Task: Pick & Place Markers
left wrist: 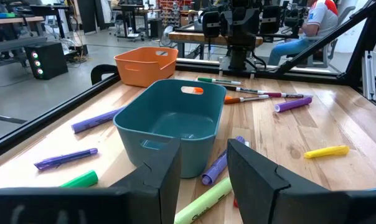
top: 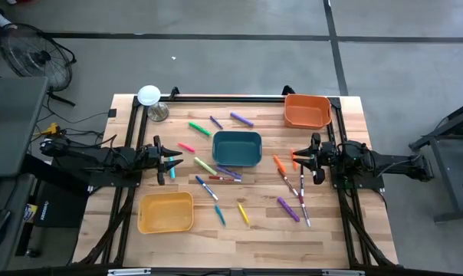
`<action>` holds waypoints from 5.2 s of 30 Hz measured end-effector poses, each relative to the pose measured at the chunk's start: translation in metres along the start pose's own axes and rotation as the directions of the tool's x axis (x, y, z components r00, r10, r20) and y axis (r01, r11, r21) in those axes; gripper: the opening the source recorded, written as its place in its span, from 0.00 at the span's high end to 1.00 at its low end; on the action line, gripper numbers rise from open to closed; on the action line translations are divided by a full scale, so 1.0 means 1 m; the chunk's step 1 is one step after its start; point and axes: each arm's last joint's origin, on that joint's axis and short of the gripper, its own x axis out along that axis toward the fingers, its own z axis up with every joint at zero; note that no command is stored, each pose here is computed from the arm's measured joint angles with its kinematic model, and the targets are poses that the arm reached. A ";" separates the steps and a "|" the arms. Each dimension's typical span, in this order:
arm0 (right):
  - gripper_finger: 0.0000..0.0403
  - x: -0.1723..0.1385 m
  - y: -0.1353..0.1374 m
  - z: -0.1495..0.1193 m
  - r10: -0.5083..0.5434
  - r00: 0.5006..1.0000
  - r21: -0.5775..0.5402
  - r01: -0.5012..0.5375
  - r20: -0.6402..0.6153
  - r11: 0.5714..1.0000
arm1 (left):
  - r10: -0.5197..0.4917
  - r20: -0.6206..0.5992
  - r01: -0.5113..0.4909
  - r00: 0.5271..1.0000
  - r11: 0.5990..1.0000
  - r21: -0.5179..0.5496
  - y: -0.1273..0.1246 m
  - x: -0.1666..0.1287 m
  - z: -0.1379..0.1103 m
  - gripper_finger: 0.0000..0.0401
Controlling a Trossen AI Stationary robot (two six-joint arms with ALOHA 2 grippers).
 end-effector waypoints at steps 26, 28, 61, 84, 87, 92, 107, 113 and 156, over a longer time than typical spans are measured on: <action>0.74 0.000 0.000 0.000 0.000 1.000 0.000 0.000 0.000 1.000 | 0.297 0.020 -0.297 0.955 0.955 0.001 0.008 -0.001 0.000 0.68; 0.74 0.000 0.000 0.000 0.000 1.000 0.000 0.000 0.000 1.000 | 0.277 0.019 -0.277 0.961 0.961 0.001 0.008 -0.001 0.000 0.68; 0.74 0.000 0.000 0.000 0.000 1.000 0.000 0.000 0.001 1.000 | 0.225 0.015 -0.225 0.974 0.974 0.001 0.006 0.000 0.000 0.68; 0.74 0.000 0.000 0.001 0.001 1.000 0.000 -0.001 0.007 1.000 | 0.226 0.015 -0.226 0.974 0.974 0.001 0.006 0.000 0.000 0.68; 0.74 0.000 0.000 0.002 0.005 1.000 0.038 -0.006 0.017 0.999 | 0.226 0.015 -0.226 0.974 0.974 0.001 0.006 0.000 0.000 0.68; 0.74 0.000 0.001 0.005 0.020 0.999 0.181 -0.028 0.050 0.983 | 0.225 0.015 -0.225 0.974 0.974 0.001 0.006 0.000 0.000 0.68; 0.74 0.000 -0.002 0.003 -0.084 0.995 0.135 0.077 0.045 0.988 | 0.213 0.015 -0.213 0.977 0.977 0.000 0.006 0.000 0.000 0.68; 0.74 -0.001 -0.006 0.005 -0.234 0.970 0.160 0.222 0.062 0.962 | 0.203 0.015 -0.203 0.979 0.979 0.000 0.006 0.000 0.000 0.68; 0.74 0.163 -0.095 0.170 -0.472 0.588 -0.219 0.450 -0.658 0.866 | 0.159 0.014 -0.159 0.987 0.987 -0.002 0.004 0.000 0.000 0.68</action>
